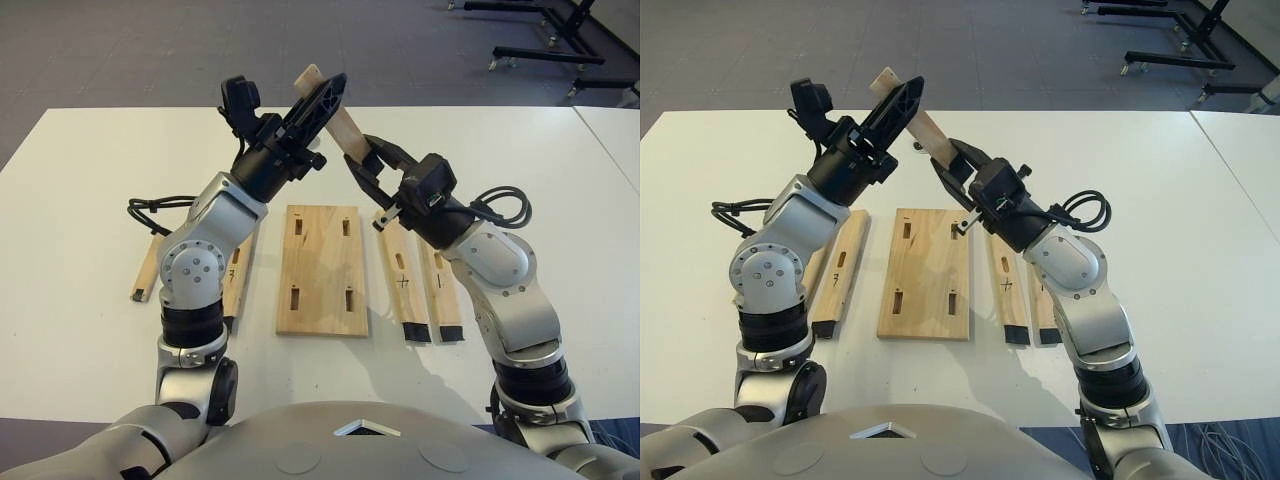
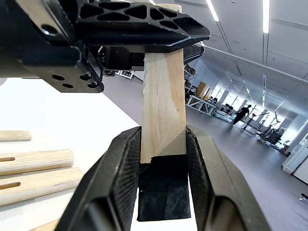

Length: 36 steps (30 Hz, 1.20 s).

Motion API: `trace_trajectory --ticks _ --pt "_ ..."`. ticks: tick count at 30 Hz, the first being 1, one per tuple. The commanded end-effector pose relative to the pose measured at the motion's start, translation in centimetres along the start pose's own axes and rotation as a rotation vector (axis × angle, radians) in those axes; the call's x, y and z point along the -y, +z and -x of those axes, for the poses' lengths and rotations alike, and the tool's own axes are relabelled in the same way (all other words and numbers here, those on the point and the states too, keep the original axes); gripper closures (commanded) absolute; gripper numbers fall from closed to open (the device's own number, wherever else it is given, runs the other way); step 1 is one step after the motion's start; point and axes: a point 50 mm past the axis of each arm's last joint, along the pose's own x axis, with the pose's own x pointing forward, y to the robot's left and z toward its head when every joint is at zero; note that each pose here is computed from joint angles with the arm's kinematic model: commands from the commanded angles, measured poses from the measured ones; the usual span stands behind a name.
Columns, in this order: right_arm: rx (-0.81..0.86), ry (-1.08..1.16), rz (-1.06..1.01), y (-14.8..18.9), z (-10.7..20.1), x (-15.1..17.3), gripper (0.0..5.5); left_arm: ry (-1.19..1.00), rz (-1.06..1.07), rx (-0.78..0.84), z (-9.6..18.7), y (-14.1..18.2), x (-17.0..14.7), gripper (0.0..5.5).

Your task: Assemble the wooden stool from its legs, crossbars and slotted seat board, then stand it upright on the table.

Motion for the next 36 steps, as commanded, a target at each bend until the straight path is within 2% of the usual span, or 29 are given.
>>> trace_trajectory --ticks 1,2,9,12,14,18,21,27,32,36 --pt "-0.037 -0.083 -0.027 -0.4 0.1 0.9 3.48 -0.016 0.001 0.000 -0.3 0.0 0.2 5.11" --pt "-0.035 -0.079 -0.034 -0.3 0.1 0.9 3.46 -0.015 0.002 0.000 -0.3 0.0 0.2 5.11" --pt "-0.040 -0.060 -0.063 -0.1 0.7 1.2 2.30 0.006 -0.010 0.009 -0.2 0.1 -0.1 5.11" --pt "-0.157 0.070 -0.150 -1.6 3.0 0.3 1.76 0.054 -0.074 0.025 0.1 0.7 -0.8 5.11" --pt "-0.196 0.046 -0.199 -2.2 4.4 1.1 1.60 0.099 -0.132 0.048 0.6 1.7 -1.5 5.11" --pt "-0.129 -0.049 -0.294 -1.2 5.6 3.7 1.60 0.192 -0.239 0.085 2.0 3.6 -2.6 5.11" --pt "-0.118 -0.069 -0.307 -0.9 5.6 4.2 1.60 0.261 -0.345 0.074 3.0 4.2 -3.0 5.11" --pt "-0.119 -0.176 -0.284 -0.5 5.4 3.7 1.60 0.440 -0.638 -0.001 7.4 4.2 -2.8 5.11" --pt "-0.148 -0.205 -0.295 -0.5 5.6 2.8 1.60 0.598 -0.716 -0.007 11.5 3.3 -3.7 5.11" --pt "-0.153 -0.257 -0.304 -0.5 5.7 2.3 1.60 0.630 -0.757 -0.057 13.7 2.8 -3.8 5.11"
